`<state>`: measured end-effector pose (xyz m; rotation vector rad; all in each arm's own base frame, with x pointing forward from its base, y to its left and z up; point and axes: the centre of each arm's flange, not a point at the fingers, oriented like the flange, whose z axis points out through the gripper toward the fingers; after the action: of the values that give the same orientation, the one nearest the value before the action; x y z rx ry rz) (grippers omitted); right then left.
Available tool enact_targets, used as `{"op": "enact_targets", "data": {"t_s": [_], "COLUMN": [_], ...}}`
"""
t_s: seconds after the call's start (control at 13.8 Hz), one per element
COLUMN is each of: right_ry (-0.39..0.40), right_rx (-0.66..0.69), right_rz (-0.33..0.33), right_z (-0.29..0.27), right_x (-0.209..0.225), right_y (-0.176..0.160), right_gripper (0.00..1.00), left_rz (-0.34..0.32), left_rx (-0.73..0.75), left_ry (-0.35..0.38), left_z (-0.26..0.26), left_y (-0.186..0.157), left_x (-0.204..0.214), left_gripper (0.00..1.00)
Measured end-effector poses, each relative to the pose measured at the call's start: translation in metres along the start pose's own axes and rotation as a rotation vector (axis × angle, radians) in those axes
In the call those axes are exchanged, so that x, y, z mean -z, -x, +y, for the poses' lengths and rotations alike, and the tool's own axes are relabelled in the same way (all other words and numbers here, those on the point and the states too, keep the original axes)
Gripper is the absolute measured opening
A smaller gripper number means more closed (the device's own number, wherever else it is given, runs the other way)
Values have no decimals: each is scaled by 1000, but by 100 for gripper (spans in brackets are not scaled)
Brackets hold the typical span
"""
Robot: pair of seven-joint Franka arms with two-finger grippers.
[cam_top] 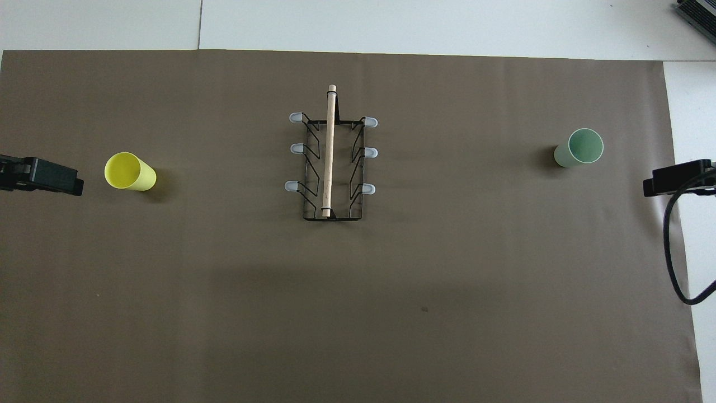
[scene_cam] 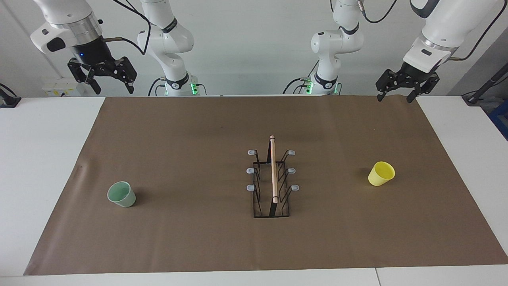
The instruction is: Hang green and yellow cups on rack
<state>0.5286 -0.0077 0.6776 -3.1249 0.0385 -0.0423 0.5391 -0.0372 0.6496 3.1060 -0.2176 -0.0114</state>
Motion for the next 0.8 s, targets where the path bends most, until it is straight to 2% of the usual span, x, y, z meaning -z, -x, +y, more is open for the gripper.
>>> {"op": "enact_targets", "data": {"t_s": [0.44,0.65,0.8], "right_ry": [13,113,143], "right_rx": [14,66,168], "right_rz": [-11,-19,-39], "right_z": [-7,-19,-21], "right_x": [-25,-52,-74], "right_y": [-18,-35,-47], "right_gripper": [100,100,100], "left_rz": [-36,-27,-26], "left_rx": [-7,4,33], "left_ry": [1,-1,3], "left_z": [5,0,-15], "left_y": [4,6,8], "left_x": [-15,-15,-16], "left_gripper": [100,100,100]}}
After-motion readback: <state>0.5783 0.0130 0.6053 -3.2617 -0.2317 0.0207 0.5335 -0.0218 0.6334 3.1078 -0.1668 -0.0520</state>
